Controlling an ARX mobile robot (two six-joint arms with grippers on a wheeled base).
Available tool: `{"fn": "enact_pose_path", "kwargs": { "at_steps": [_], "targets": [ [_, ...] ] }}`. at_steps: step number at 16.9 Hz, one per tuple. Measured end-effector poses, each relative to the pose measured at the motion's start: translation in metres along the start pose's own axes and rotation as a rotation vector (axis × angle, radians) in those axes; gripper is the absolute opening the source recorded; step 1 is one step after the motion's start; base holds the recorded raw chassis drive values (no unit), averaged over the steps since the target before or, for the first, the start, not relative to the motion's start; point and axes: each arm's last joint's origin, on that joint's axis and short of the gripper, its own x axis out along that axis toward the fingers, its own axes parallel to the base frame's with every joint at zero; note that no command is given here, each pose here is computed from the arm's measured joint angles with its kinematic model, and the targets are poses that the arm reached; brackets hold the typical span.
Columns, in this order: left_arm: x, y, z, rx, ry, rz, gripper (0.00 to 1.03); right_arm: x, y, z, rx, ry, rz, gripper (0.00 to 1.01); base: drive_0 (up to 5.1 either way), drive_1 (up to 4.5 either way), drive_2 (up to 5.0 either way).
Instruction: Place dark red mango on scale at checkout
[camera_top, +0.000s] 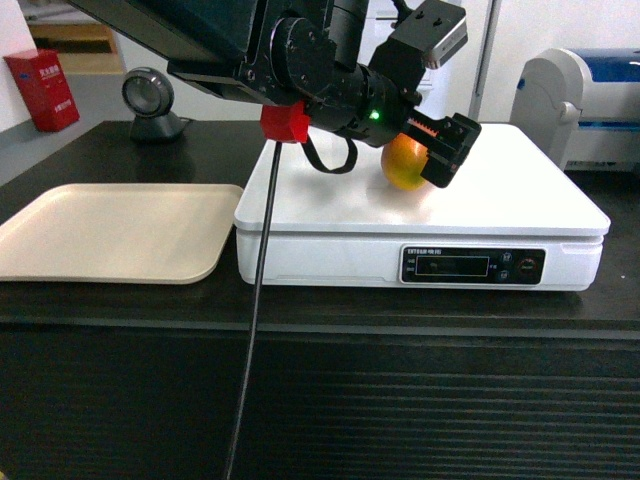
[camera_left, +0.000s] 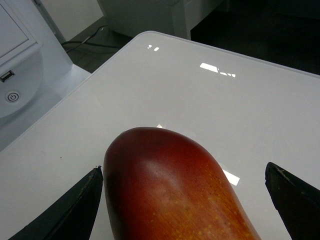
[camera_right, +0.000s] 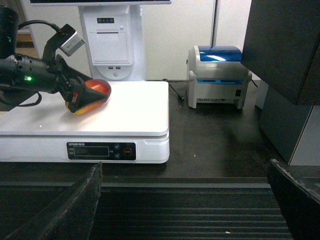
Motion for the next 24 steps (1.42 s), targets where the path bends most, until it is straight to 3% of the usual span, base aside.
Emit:
{"fn": "enact_pose_path", "kwargs": {
  "at_steps": [2,6,8,10,11,12,14,17,20,21,22,24],
  "targets": [
    [-0.012,-0.002,0.013,-0.009,-0.041,0.008,0.98,0.000,0.000,0.000,0.000,0.000,0.000,0.98,0.0,0.00,0.0],
    [-0.043,-0.003,0.054,0.009,-0.168,0.041,0.98,0.000,0.000,0.000,0.000,0.000,0.000,0.98,0.0,0.00,0.0],
    [-0.070,-0.006,0.072,-0.004,-0.244,0.056,0.98,0.000,0.000,0.000,0.000,0.000,0.000,0.98,0.0,0.00,0.0],
    [-0.101,-0.007,0.078,-0.050,-0.298,0.101,0.98,0.000,0.000,0.000,0.000,0.000,0.000,0.98,0.0,0.00,0.0],
    [-0.118,-0.004,0.077,-0.096,-0.300,0.135,0.98,0.000,0.000,0.000,0.000,0.000,0.000,0.98,0.0,0.00,0.0],
    [-0.145,0.004,0.074,-0.152,-0.332,0.200,0.98,0.000,0.000,0.000,0.000,0.000,0.000,0.98,0.0,0.00,0.0],
    [-0.193,0.011,0.063,-0.199,-0.372,0.298,0.98,0.000,0.000,0.000,0.000,0.000,0.000,0.98,0.0,0.00,0.0],
    [-0.255,0.008,0.037,-0.252,-0.393,0.429,0.98,0.000,0.000,0.000,0.000,0.000,0.000,0.98,0.0,0.00,0.0],
    [-0.289,0.009,0.008,-0.284,-0.356,0.533,0.98,0.000,0.000,0.000,0.000,0.000,0.000,0.98,0.0,0.00,0.0],
    [-0.301,0.008,0.001,-0.325,-0.308,0.671,0.90,0.000,0.000,0.000,0.000,0.000,0.000,0.98,0.0,0.00,0.0],
    [-0.320,0.000,-0.014,-0.342,-0.297,0.797,0.78,0.000,0.000,0.000,0.000,0.000,0.000,0.98,0.0,0.00,0.0],
    [-0.352,-0.019,-0.048,-0.350,-0.298,0.887,0.55,0.000,0.000,0.000,0.000,0.000,0.000,0.98,0.0,0.00,0.0]
  ]
}}
